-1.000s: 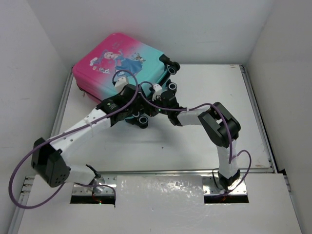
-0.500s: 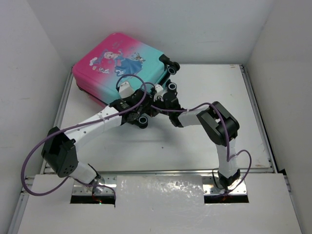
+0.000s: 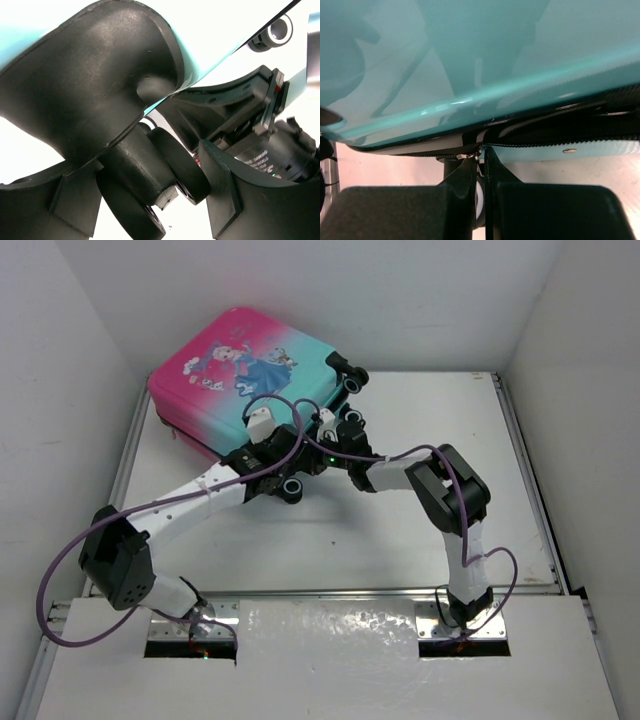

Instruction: Pack the luggage

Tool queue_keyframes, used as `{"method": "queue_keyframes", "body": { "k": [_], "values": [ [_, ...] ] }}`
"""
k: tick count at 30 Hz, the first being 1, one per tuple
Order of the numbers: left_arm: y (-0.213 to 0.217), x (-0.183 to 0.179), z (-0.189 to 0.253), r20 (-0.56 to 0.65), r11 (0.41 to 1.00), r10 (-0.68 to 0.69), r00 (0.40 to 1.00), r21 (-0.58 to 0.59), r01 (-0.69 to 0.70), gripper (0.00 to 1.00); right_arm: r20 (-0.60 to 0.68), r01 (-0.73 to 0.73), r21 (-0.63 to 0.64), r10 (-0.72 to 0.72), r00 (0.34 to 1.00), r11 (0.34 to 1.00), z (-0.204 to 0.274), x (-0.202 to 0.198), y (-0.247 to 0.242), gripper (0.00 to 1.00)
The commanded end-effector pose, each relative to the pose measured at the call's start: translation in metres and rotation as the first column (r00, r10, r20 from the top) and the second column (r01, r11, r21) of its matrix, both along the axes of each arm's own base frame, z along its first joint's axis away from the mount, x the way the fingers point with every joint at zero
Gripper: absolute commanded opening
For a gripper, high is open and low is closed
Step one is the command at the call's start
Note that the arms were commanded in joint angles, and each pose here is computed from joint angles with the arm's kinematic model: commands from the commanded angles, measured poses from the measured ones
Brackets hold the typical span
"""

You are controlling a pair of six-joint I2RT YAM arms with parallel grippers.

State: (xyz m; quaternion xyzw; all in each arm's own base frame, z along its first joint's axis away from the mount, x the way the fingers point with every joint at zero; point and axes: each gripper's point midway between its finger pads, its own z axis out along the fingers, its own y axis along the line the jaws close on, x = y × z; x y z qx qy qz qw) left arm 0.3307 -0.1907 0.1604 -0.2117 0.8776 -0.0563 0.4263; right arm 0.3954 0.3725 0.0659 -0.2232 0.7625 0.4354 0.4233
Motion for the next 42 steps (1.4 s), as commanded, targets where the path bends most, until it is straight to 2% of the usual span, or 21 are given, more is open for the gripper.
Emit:
{"method": "queue_keyframes", "body": {
  "k": [1, 7, 13, 14, 15, 18, 21, 22, 23, 25, 28, 29, 30, 31, 32, 34, 35, 38, 39, 40, 42],
  "values": [
    [0.025, -0.017, 0.012, 0.007, 0.993, -0.05, 0.999, 0.104, 0.049, 0.0, 0.137, 0.421, -0.136, -0.404, 0.905, 0.897, -0.007, 0.103, -0.073, 0.0],
    [0.048, -0.032, 0.015, 0.009, 0.989, -0.017, 1.0, 0.144, 0.015, 0.0, 0.241, 0.594, -0.194, -0.549, 0.801, 0.781, -0.003, 0.144, -0.14, 0.0],
    [0.064, -0.039, 0.028, 0.028, 0.985, -0.007, 1.0, 0.171, 0.002, 0.0, 0.331, 0.673, -0.241, -0.593, 0.734, 0.699, 0.008, 0.185, -0.193, 0.0],
    [0.068, -0.042, 0.03, 0.029, 0.984, -0.007, 1.0, 0.179, 0.002, 0.0, 0.323, 0.673, -0.294, -0.592, 0.738, 0.678, -0.007, 0.187, -0.202, 0.0],
    [0.071, -0.044, 0.031, 0.029, 0.982, -0.006, 1.0, 0.188, 0.0, 0.0, 0.355, 0.702, -0.294, -0.608, 0.71, 0.648, 0.003, 0.201, -0.216, 0.0],
    [0.083, -0.051, 0.032, 0.034, 0.976, 0.008, 0.999, 0.216, -0.015, 0.0, 0.341, 0.741, -0.306, -0.657, 0.672, 0.598, -0.002, 0.212, -0.254, 0.0],
    [0.089, -0.053, 0.03, 0.025, 0.973, 0.009, 1.0, 0.23, -0.015, 0.0, 0.308, 0.745, -0.344, -0.68, 0.665, 0.572, -0.021, 0.221, -0.28, 0.0],
    [0.089, -0.054, 0.029, 0.024, 0.973, 0.005, 1.0, 0.23, -0.011, 0.0, 0.32, 0.741, -0.314, -0.668, 0.672, 0.594, -0.004, 0.241, -0.276, 0.0],
    [0.088, -0.054, 0.03, 0.021, 0.973, -0.001, 1.0, 0.231, -0.004, 0.0, 0.285, 0.716, -0.367, -0.661, 0.695, 0.594, -0.02, 0.243, -0.277, 0.0],
    [0.089, -0.056, 0.032, 0.019, 0.973, -0.007, 1.0, 0.231, 0.002, 0.0, 0.265, 0.707, -0.356, -0.659, 0.704, 0.611, -0.031, 0.27, -0.275, 0.0],
    [0.097, -0.061, 0.038, 0.033, 0.973, 0.001, 0.999, 0.231, -0.009, 0.0, 0.172, 0.686, -0.354, -0.676, 0.716, 0.636, -0.051, 0.279, -0.274, 0.0],
    [0.1, -0.062, 0.041, 0.041, 0.974, 0.009, 0.999, 0.225, -0.018, 0.0, 0.137, 0.688, -0.304, -0.684, 0.717, 0.659, -0.047, 0.28, -0.27, 0.04],
    [0.101, -0.064, 0.04, 0.035, 0.973, 0.004, 0.999, 0.229, -0.012, 0.0, 0.096, 0.67, -0.284, -0.675, 0.731, 0.685, -0.052, 0.266, -0.268, 0.19],
    [0.101, -0.063, 0.042, 0.04, 0.974, -0.003, 0.999, 0.225, -0.006, 0.0, 0.073, 0.654, -0.222, -0.656, 0.751, 0.723, -0.046, 0.258, -0.264, 0.42],
    [0.097, -0.064, 0.04, 0.023, 0.973, -0.037, 0.999, 0.228, 0.031, 0.0, 0.025, 0.655, -0.152, -0.659, 0.752, 0.741, -0.058, 0.235, -0.267, 0.72],
    [0.094, -0.062, 0.043, 0.018, 0.972, -0.046, 0.999, 0.23, 0.04, 0.0, 0.114, 0.671, -0.017, -0.665, 0.738, 0.742, 0.004, 0.224, -0.271, 0.83],
    [0.093, -0.061, 0.044, 0.017, 0.972, -0.054, 0.998, 0.231, 0.049, 0.0, 0.085, 0.653, -0.036, -0.649, 0.756, 0.756, -0.007, 0.202, -0.271, 0.91],
    [0.099, -0.053, 0.056, 0.05, 0.978, 0.004, 0.999, 0.21, -0.015, 0.5, 0.126, 0.616, -0.002, -0.611, 0.782, 0.788, 0.037, 0.187, -0.265, 0.94],
    [0.101, -0.049, 0.061, 0.067, 0.981, 0.033, 0.997, 0.189, -0.045, 0.85, 0.127, 0.6, 0.012, -0.596, 0.793, 0.8, 0.048, 0.184, -0.262, 0.94],
    [0.109, -0.044, 0.061, 0.067, 0.983, 0.082, 0.994, 0.157, -0.092, 0.91, 0.154, 0.59, 0.021, -0.586, 0.796, 0.807, 0.07, 0.186, -0.26, 0.95],
    [0.112, -0.032, 0.064, 0.063, 0.99, 0.113, 0.992, 0.08, -0.118, 0.93, 0.178, 0.581, 0.016, -0.574, 0.799, 0.814, 0.09, 0.193, -0.259, 0.98]
  ]
}}
